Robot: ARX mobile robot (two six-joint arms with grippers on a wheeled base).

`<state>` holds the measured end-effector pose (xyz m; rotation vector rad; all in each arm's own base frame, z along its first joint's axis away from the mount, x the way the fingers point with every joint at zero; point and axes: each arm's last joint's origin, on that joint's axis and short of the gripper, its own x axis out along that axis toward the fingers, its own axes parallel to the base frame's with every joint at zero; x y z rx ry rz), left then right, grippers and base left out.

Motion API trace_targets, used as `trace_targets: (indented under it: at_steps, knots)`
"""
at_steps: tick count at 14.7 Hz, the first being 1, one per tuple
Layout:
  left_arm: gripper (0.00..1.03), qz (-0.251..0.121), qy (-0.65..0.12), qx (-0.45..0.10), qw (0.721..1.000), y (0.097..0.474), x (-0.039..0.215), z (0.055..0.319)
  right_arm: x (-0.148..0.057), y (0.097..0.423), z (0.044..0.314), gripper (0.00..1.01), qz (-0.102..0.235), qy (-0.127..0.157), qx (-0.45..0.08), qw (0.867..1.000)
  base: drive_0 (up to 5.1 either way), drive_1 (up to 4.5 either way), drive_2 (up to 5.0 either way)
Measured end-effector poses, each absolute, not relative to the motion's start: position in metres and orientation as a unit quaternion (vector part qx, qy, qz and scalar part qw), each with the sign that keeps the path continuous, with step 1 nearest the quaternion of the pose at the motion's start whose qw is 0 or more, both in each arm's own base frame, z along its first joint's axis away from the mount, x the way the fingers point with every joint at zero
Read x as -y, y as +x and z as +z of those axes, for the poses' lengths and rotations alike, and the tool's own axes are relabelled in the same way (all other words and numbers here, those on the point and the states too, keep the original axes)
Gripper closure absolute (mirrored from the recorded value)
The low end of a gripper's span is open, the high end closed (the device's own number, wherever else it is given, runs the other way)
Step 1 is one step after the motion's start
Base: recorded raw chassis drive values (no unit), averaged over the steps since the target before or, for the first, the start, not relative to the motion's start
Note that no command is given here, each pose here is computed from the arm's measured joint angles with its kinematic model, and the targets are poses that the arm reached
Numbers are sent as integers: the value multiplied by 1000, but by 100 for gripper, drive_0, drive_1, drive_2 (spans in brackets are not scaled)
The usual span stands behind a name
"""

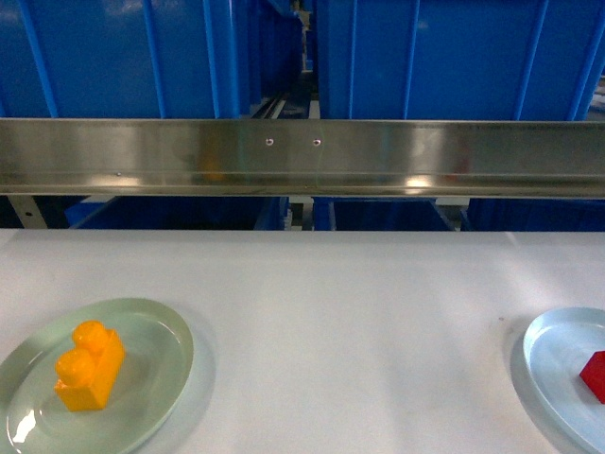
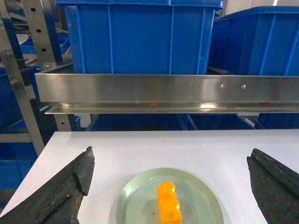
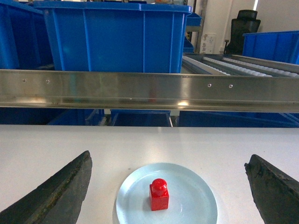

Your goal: Sort and place red and yellow blocks in left bins

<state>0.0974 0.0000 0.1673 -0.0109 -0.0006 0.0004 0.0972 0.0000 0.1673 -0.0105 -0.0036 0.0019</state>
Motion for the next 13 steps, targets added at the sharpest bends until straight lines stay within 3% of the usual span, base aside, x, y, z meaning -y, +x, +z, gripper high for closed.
trace_targets:
  at_steps: [13]
  knots:
    - [5,0,-5,0,1000,97,0,167,0,97,167,3,1,-5,2,1000,0,0,0]
